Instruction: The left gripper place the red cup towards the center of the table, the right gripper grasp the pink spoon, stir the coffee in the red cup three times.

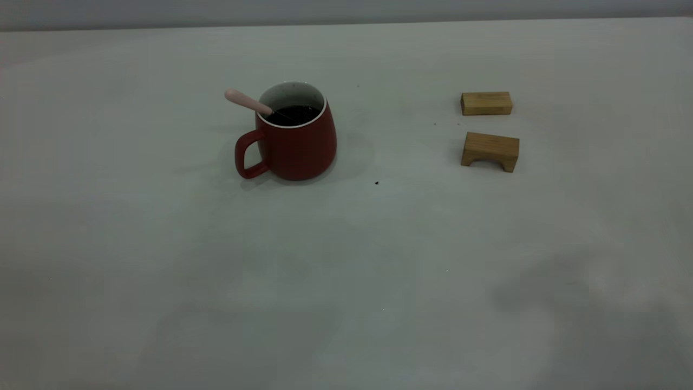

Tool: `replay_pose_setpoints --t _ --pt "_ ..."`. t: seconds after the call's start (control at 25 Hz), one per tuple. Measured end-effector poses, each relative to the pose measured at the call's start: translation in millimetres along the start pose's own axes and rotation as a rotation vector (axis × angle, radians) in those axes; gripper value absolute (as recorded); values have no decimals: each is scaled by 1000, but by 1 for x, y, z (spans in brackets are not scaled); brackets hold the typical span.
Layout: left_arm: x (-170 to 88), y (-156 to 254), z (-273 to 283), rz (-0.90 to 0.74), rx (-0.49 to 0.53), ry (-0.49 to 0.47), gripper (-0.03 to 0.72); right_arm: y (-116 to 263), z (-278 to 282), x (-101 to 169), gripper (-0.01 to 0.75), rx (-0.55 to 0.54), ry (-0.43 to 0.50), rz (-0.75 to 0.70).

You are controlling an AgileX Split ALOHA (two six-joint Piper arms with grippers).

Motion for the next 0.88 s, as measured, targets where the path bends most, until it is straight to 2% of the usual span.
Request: replay_pose_setpoints --t 0.16,0.4,0.56,0.64,0.88 --pt "0 0 0 0 0 0 243 57 8 -4 208 -71 71 -10" --pt "0 0 0 0 0 0 243 116 20 -22 215 -277 228 -234" --pt "0 0 0 0 0 0 243 137 24 -23 219 -407 321 -319" --pt "0 0 0 0 0 0 243 141 21 -21 223 -462 339 -337" --pt "0 0 0 0 0 0 243 150 23 -17 229 -541 386 -334"
Point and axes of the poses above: a point on each arm's last joint axis where the gripper is mounted, z pointing back along that axis away from the gripper, x along the wrist's bending axis when the last joint is at zero, y = z × x, the point moved 9 cm from there along -z, pointing out along that axis toward the gripper, and after that the axes turned 8 degrees about z, right-handed, at the moved point
